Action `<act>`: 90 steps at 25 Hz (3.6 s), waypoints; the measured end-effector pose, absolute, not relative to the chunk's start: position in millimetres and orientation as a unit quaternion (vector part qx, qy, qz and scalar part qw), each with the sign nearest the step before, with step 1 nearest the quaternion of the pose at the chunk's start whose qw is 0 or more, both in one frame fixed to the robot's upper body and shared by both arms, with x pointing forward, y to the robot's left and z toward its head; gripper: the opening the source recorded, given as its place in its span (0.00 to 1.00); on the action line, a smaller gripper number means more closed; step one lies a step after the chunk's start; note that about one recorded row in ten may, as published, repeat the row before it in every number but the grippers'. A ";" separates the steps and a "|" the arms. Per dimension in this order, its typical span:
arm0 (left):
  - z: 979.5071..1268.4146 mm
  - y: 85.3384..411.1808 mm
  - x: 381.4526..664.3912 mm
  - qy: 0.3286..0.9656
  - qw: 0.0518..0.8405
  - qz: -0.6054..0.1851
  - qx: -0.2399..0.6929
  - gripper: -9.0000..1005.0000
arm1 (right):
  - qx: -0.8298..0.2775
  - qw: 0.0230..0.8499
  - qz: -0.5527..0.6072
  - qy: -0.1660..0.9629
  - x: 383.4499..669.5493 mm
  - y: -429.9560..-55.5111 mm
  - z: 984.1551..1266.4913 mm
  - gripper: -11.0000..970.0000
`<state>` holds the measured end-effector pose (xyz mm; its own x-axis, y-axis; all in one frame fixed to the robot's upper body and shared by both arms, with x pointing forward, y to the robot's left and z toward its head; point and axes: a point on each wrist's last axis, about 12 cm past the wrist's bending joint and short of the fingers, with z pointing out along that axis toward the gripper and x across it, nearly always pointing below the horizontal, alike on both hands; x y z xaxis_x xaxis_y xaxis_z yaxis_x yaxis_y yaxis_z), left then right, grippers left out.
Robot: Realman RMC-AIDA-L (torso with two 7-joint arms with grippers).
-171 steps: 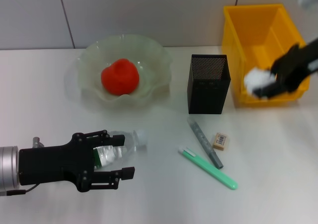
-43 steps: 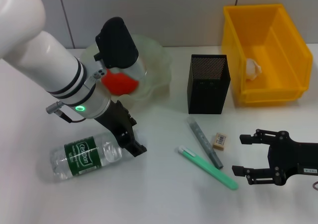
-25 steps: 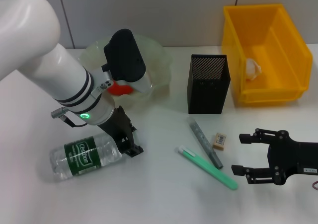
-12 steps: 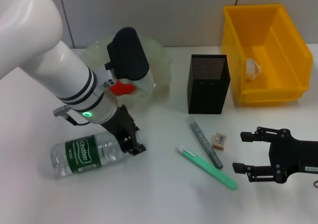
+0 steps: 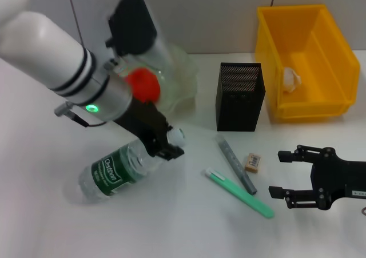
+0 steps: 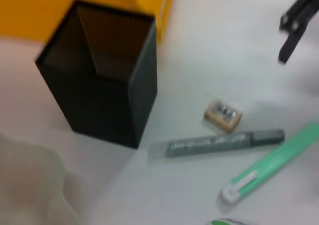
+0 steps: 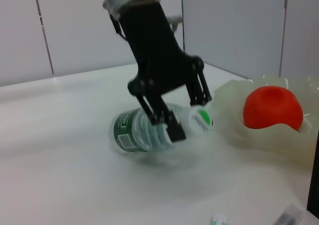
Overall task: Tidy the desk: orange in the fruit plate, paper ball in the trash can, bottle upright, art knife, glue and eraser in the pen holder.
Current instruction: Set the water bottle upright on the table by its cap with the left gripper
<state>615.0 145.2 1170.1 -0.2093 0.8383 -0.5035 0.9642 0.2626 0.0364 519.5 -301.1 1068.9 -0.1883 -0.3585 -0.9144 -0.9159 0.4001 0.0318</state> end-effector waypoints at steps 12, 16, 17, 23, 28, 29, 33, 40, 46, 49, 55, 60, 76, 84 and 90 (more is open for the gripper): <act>1199.2 169.3 616.1 0.769 0.262 -0.182 0.553 0.45 | -0.449 0.451 0.309 0.706 520.0 -302.1 1069.4 0.85; 1202.6 173.8 616.2 0.771 0.267 -0.187 0.547 0.45 | -0.450 0.452 0.309 0.706 520.3 -302.0 1069.7 0.85; 1205.2 179.5 616.1 0.775 0.271 -0.193 0.538 0.45 | -0.450 0.452 0.309 0.706 520.5 -301.7 1069.9 0.85; 1209.0 193.1 617.2 0.784 0.283 -0.208 0.511 0.45 | -0.451 0.453 0.315 0.702 519.8 -299.7 1070.4 0.85; 1211.9 201.8 615.6 0.785 0.295 -0.220 0.499 0.45 | -0.450 0.453 0.317 0.701 519.4 -298.5 1070.1 0.85; 1212.8 205.4 614.4 0.784 0.300 -0.221 0.496 0.45 | -0.450 0.453 0.318 0.701 519.3 -298.4 1069.9 0.85; 1213.1 216.2 611.5 0.787 0.309 -0.221 0.486 0.45 | -0.449 0.453 0.318 0.701 519.1 -298.2 1069.8 0.85; 1211.0 231.5 606.6 0.791 0.325 -0.225 0.467 0.46 | -0.447 0.456 0.319 0.700 519.4 -298.3 1070.3 0.85; 1210.8 244.6 601.9 0.791 0.340 -0.219 0.459 0.47 | -0.446 0.456 0.319 0.701 518.5 -298.8 1069.9 0.84; 1211.3 254.0 600.9 0.795 0.348 -0.215 0.447 0.47 | -0.445 0.457 0.320 0.701 518.0 -299.1 1069.7 0.84; 1209.5 264.7 600.7 0.803 0.360 -0.204 0.430 0.48 | -0.446 0.456 0.324 0.699 517.5 -298.4 1070.4 0.84; 1207.2 270.4 602.0 0.807 0.370 -0.193 0.417 0.49 | -0.446 0.456 0.324 0.698 517.9 -298.1 1070.7 0.84; 1200.9 281.3 604.9 0.817 0.384 -0.164 0.399 0.51 | -0.442 0.459 0.323 0.700 517.3 -299.4 1070.6 0.84; 1200.0 282.1 606.1 0.818 0.386 -0.158 0.397 0.53 | -0.441 0.460 0.323 0.700 517.4 -299.2 1070.6 0.84; 1198.0 282.0 606.4 0.820 0.382 -0.162 0.393 0.53 | -0.442 0.460 0.323 0.699 518.0 -298.7 1071.0 0.84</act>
